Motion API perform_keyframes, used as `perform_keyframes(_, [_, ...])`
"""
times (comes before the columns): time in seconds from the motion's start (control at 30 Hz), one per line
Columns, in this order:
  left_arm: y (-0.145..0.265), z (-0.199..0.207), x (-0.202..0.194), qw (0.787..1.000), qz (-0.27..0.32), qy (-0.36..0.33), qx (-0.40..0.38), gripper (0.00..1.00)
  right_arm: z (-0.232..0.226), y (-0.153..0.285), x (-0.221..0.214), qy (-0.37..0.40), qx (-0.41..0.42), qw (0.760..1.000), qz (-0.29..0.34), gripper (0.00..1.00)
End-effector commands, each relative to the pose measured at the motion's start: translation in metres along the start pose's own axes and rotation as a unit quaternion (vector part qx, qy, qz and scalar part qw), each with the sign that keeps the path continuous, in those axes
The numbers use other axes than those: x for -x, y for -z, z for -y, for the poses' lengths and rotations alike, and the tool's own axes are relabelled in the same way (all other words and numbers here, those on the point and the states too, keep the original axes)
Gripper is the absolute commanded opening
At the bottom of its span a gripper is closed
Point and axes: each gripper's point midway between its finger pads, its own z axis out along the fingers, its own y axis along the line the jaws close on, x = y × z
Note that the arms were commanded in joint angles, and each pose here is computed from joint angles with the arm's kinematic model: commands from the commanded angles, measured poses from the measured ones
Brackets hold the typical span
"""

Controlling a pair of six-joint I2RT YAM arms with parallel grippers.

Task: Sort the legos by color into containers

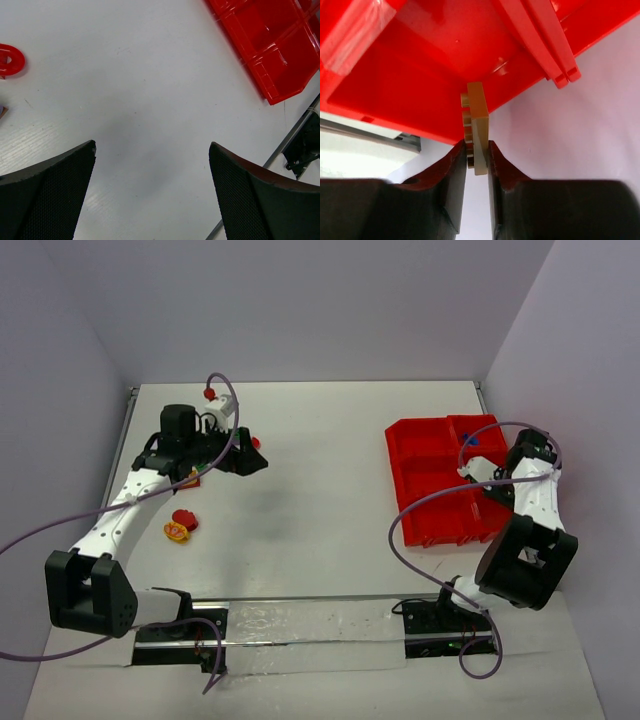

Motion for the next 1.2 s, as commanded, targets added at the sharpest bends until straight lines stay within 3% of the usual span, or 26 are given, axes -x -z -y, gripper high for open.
perform_keyframes(0.0, [0.008, -0.003, 0.022, 1.0, 0.021, -0.003, 0.016, 0.99, 0.008, -0.005, 0.003, 0.008, -0.018, 1.0, -0.005, 0.44])
perform_keyframes(0.13, [0.01, -0.007, 0.021, 0.999, 0.02, -0.002, 0.027, 0.99, 0.008, -0.007, 0.006, 0.007, -0.016, 1.0, -0.002, 0.58])
perform_keyframes(0.37, [0.018, -0.007, 0.028, 0.999, 0.03, 0.001, 0.037, 0.99, 0.018, 0.008, 0.013, 0.0, -0.039, 0.999, 0.014, 0.68])
perform_keyframes(0.5, [0.031, -0.013, 0.048, 0.995, 0.061, -0.02, 0.077, 0.99, 0.036, 0.052, 0.033, -0.035, -0.067, 0.994, 0.08, 0.78])
perform_keyframes(0.57, [0.036, -0.024, 0.052, 0.991, 0.064, -0.034, 0.112, 0.99, 0.047, 0.079, 0.054, -0.058, -0.084, 0.984, 0.144, 0.94])
perform_keyframes(0.67, [0.038, -0.032, 0.05, 0.989, 0.052, -0.049, 0.13, 0.99, 0.055, 0.107, 0.071, -0.082, -0.102, 0.97, 0.204, 0.99])
perform_keyframes(0.73, [0.038, -0.049, 0.046, 0.984, 0.04, -0.058, 0.162, 0.99, 0.061, 0.127, 0.097, -0.129, -0.109, 0.943, 0.287, 1.0])
perform_keyframes(0.97, [0.035, -0.065, 0.055, 0.977, 0.059, -0.115, 0.167, 0.99, 0.07, 0.171, 0.152, -0.23, -0.074, 0.863, 0.444, 1.0])
perform_keyframes(1.17, [0.003, -0.082, 0.066, 0.979, 0.047, -0.168, 0.105, 0.97, 0.054, 0.191, 0.21, -0.263, 0.057, 0.79, 0.551, 1.0])
